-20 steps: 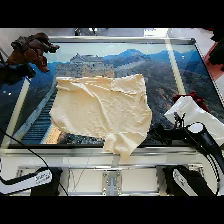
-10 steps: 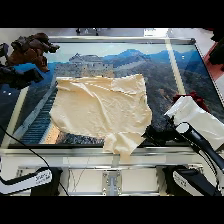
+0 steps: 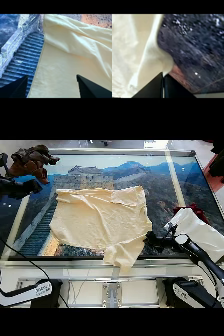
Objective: Fold the shirts.
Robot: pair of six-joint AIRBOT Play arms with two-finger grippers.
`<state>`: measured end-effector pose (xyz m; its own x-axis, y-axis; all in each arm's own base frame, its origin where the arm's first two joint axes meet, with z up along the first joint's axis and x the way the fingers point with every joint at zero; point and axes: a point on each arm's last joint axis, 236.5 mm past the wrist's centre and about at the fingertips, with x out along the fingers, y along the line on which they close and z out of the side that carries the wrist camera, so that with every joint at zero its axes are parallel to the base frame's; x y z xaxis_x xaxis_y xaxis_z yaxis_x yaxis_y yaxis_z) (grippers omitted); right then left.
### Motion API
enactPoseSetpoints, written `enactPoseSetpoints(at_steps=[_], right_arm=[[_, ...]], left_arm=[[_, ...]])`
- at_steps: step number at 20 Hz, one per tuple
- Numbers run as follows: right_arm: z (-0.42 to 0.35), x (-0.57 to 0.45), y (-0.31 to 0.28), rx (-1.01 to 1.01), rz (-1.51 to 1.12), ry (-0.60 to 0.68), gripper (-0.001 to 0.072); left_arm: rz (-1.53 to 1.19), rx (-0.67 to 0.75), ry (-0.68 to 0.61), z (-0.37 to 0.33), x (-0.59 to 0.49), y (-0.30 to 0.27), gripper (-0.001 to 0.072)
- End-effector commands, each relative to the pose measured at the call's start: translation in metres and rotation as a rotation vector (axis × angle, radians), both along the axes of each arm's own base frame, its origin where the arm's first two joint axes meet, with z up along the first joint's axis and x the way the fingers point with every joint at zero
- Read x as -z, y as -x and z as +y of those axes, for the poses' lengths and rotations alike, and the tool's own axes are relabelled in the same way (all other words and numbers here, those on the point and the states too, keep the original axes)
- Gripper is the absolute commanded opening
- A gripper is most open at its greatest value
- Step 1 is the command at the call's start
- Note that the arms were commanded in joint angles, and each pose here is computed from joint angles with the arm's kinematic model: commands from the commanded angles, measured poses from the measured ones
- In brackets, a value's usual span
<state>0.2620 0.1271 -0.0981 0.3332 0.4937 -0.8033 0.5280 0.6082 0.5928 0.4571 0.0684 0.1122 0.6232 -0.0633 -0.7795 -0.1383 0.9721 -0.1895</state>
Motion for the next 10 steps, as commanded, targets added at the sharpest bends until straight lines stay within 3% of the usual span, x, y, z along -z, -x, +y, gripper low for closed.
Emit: enactPoseSetpoints(at_steps=[1, 3, 5, 7, 10], right_arm=[[0.010, -0.024, -0.021, -0.007, -0.102, -0.050, 0.0024], [0.011, -0.045, -0.034, -0.047, -0.172, -0.031, 0.0024], [0.012, -0.067, -0.046, -0.062, -0.234, -0.026, 0.0024], [0.011, -0.082, -0.056, -0.077, -0.277, -0.015, 0.0024], [0.010, -0.086, -0.060, -0.077, -0.295, -0.008, 0.0024]], left_arm=[[0.015, -0.046, -0.066, 0.032, 0.007, 0.006, 0.0697], [0.130, -0.182, 0.002, 0.063, 0.045, 0.036, 0.0696], [0.270, -0.334, 0.198, 0.073, 0.094, 0.079, 0.0695], [0.387, -0.374, 0.401, 0.057, 0.132, 0.119, 0.0695], [0.511, -0.393, 0.533, 0.036, 0.170, 0.163, 0.0695]])
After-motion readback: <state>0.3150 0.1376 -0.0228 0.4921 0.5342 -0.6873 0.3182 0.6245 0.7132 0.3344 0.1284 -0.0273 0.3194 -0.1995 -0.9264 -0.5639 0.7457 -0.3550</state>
